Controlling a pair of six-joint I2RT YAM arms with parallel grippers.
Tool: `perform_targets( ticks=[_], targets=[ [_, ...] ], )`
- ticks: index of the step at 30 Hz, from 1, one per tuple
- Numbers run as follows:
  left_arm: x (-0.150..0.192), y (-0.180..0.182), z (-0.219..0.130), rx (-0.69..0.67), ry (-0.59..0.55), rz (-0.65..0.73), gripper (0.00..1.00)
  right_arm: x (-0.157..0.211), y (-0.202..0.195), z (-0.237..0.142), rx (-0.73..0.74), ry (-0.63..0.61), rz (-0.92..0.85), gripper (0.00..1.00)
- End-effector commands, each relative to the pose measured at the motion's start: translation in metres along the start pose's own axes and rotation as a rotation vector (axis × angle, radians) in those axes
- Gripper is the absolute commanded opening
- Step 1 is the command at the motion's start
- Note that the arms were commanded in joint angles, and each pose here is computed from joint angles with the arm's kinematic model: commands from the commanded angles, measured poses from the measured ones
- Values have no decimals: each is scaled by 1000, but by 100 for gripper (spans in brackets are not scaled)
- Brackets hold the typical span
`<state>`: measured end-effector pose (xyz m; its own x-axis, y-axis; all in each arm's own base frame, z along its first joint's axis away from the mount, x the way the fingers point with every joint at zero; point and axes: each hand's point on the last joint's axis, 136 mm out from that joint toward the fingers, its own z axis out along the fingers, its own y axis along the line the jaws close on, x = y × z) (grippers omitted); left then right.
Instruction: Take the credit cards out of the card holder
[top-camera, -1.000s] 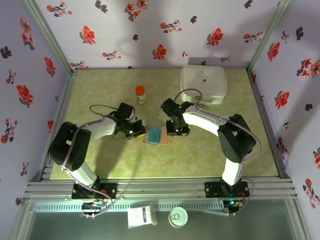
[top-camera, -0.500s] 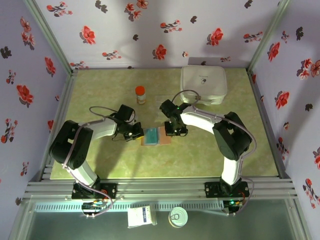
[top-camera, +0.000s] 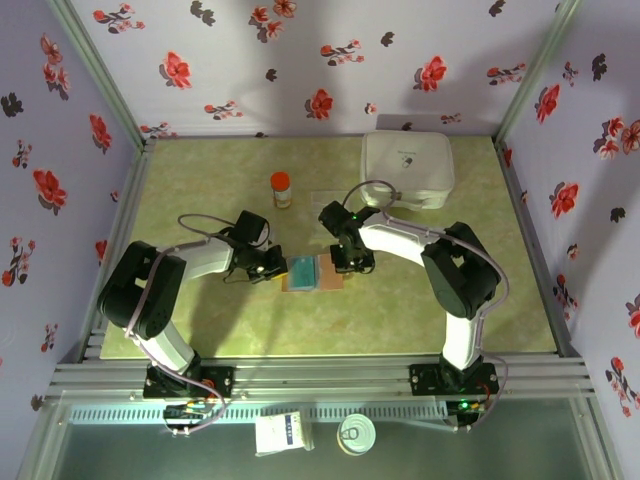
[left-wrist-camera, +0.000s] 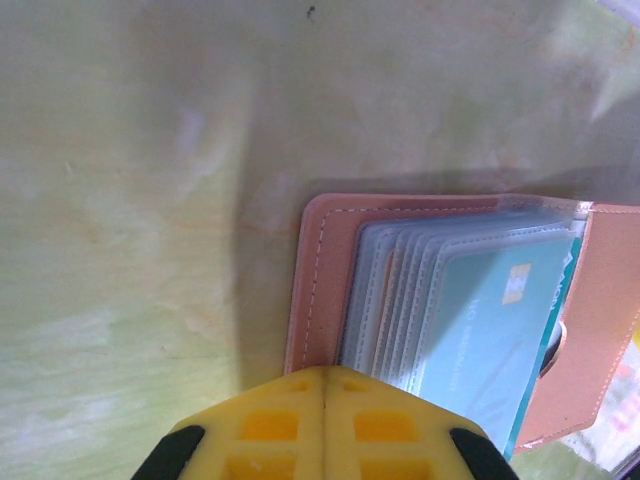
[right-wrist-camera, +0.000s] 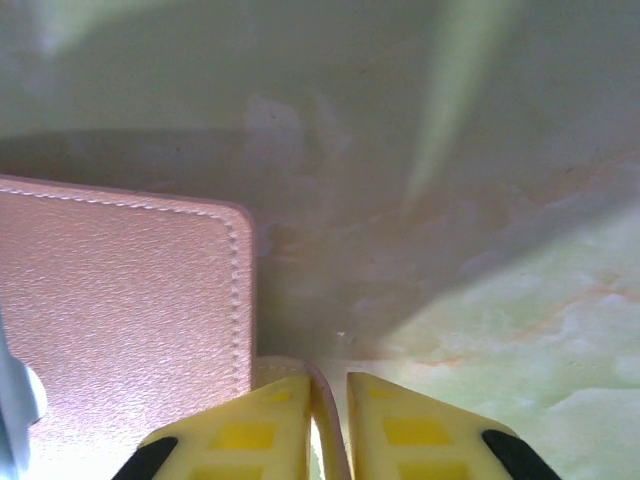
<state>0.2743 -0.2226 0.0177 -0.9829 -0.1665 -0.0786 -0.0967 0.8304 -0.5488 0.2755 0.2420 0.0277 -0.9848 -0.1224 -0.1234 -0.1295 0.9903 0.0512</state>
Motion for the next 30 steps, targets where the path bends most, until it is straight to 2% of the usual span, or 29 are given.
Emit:
perform_targets(
  ticks=[1,15,21,30],
  targets=[
    [11,33,2,-123,38,-28,0,10,-27,6,117,31,-9,20],
    [9,38,1,-142,41,-33,0,22,-50,10,216,56,-12,46],
    [8,31,-2,-111,35,-37,0,19,-49,3,202,37,-3,48],
    [1,14,-13,-61,3,-41,0,5,-30,-57,111,-57,2,48]
  ],
)
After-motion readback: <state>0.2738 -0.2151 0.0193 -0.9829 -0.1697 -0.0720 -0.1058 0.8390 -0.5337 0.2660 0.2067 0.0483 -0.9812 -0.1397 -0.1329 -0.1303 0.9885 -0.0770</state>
